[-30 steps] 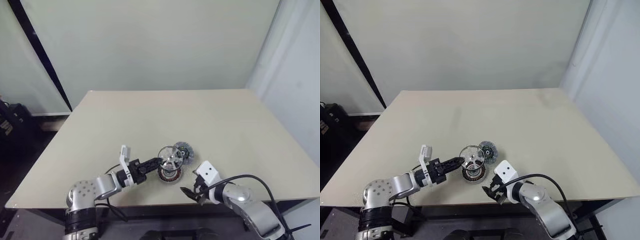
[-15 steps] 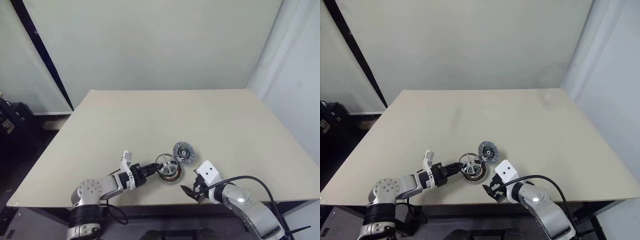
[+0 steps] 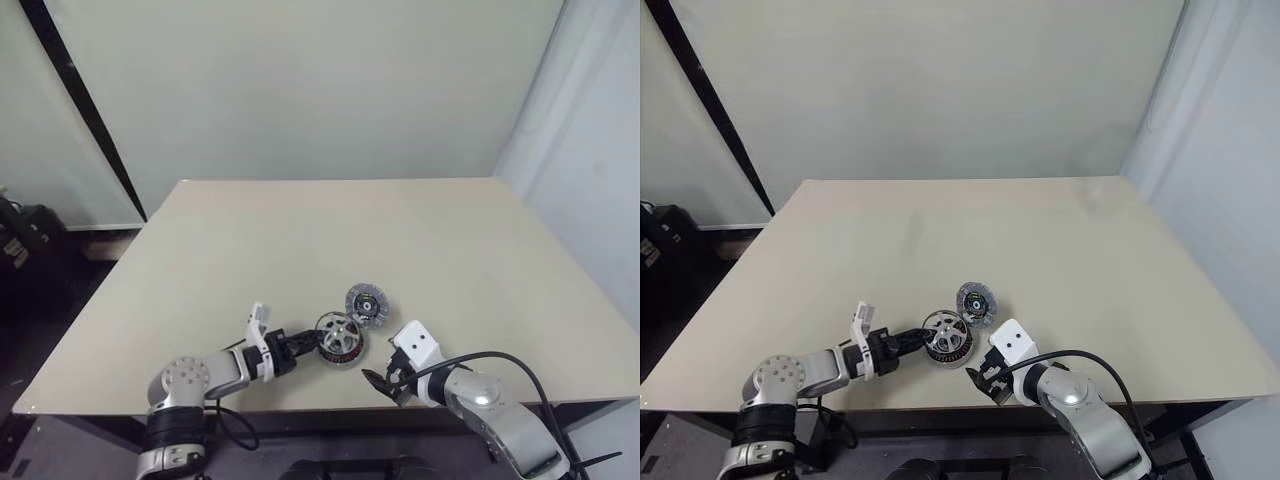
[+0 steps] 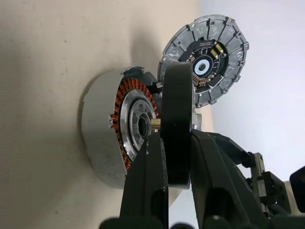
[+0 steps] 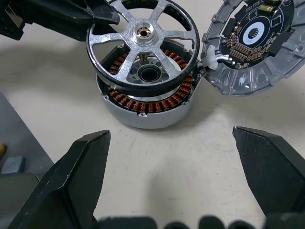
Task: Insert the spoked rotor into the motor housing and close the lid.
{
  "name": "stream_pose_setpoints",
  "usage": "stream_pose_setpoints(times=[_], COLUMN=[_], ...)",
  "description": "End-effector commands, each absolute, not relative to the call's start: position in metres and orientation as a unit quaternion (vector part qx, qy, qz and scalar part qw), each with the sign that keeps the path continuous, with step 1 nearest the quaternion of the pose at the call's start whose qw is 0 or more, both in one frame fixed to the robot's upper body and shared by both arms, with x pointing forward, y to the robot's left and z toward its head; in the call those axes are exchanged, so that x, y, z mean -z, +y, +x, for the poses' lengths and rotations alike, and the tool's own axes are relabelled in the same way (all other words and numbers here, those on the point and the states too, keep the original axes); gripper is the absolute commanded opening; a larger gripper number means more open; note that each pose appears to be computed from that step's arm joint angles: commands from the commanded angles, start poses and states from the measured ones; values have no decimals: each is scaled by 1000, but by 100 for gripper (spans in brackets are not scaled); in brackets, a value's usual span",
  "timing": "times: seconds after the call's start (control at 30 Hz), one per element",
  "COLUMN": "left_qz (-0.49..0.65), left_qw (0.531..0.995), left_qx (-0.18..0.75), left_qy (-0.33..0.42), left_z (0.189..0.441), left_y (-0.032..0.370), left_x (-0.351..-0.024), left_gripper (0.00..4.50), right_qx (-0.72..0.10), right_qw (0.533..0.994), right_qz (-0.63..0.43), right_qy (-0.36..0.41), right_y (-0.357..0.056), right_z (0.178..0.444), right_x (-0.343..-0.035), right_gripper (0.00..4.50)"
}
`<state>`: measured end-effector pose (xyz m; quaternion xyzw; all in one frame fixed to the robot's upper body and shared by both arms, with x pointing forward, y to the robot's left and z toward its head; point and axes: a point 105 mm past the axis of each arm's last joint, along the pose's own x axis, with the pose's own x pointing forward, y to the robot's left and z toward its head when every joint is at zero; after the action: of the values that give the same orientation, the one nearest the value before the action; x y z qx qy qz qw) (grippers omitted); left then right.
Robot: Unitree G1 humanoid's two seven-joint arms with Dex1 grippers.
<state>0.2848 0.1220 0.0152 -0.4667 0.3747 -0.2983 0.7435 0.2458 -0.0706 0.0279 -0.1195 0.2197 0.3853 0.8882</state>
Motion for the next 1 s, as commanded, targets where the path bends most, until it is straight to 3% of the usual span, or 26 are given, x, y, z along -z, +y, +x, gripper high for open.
stream_pose_setpoints(times=[0.03,0.13,0.53,0.7,1.0], left_qz=[-462,-462,-447,-411,-338], left_qw=[741,739,751,772,824], left_qx=[323,326,320,329,370], left_qy=[365,367,366,357,266], left_z=[290,290,294,294,299], left_y=[116,114,117,124,141], left_x=[-26,-26,-27,-38,-96], left_gripper=[26,26,443,449,449], right_qx=[-383,-382,-382,-384,-385], right_qw=[898,898,898,898,896], right_qz=[-120,-120,-121,-121,-122], right_qy=[182,180,180,180,182], right_y=[-68,-68,-67,-66,-67], right_z=[251,252,252,252,253], right_x=[-45,-45,-44,-43,-42], right_gripper=[450,450,450,450,450])
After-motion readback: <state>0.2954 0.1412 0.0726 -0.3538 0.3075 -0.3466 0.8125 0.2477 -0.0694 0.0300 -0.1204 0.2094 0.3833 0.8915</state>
